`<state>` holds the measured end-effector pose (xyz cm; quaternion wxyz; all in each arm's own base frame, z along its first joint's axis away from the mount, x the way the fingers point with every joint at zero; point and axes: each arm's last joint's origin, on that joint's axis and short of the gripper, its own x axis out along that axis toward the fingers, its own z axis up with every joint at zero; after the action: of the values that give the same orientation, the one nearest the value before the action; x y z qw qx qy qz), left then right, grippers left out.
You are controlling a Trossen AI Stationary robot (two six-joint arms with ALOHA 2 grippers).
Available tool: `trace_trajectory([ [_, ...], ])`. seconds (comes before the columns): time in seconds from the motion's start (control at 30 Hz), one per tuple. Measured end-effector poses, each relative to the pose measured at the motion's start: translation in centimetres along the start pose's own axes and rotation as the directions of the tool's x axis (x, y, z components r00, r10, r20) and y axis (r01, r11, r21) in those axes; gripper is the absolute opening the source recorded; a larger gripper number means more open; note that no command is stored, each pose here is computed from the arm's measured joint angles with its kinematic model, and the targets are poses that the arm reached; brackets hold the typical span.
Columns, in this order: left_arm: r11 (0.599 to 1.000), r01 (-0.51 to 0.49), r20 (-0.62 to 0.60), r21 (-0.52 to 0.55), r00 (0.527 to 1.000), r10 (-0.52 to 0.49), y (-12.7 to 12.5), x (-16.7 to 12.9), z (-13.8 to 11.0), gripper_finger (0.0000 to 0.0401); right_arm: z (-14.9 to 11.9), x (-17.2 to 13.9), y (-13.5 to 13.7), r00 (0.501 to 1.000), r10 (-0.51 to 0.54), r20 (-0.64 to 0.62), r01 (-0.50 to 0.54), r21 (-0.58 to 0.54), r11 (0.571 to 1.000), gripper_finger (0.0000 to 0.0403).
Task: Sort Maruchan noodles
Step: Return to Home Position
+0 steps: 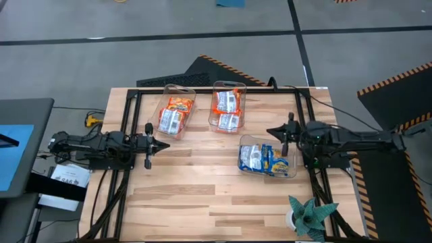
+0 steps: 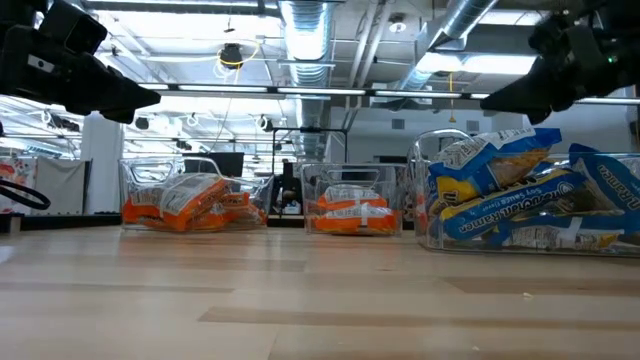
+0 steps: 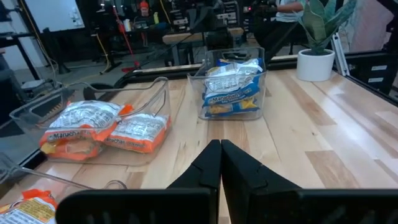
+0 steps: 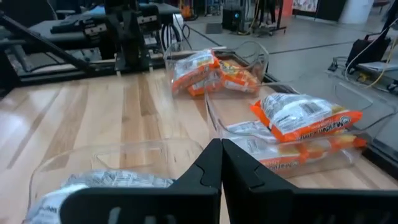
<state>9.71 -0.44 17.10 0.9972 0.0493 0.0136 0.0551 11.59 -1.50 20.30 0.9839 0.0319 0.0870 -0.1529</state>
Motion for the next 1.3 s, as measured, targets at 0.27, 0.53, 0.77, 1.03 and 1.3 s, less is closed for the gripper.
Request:
trace_trajectory([
  [0.27,1.0,0.0,0.0,-0.002,1.0,0.0,0.0,0.0,0.0,0.0,-2.5,0.5,0.1,0.996,0.077,0.044,-0.077,-0.006,0.997,0.0022],
  [0.53,1.0,-0.001,0.0,-0.003,1.0,0.001,0.0,0.0,0.0,0.0,-3.2,0.4,0.1,0.995,0.081,0.051,-0.078,-0.067,0.995,0.0024],
  [0.77,1.0,-0.001,0.0,-0.01,1.0,0.001,0.0,0.0,0.0,0.0,-3.2,-0.7,-0.2,0.995,0.068,0.074,-0.065,-0.04,0.997,0.0026],
  [1.03,1.0,-0.002,0.0,-0.011,1.0,0.002,0.0,0.0,0.0,0.0,-3.3,-1.8,-0.5,0.991,0.057,0.12,-0.055,-0.021,0.998,0.0026],
  [1.3,1.0,0.0,0.0,-0.011,1.0,0.0,0.0,0.0,0.0,0.0,-3.5,-1.6,-0.3,0.991,0.092,0.099,-0.09,-0.02,0.996,0.0025],
])
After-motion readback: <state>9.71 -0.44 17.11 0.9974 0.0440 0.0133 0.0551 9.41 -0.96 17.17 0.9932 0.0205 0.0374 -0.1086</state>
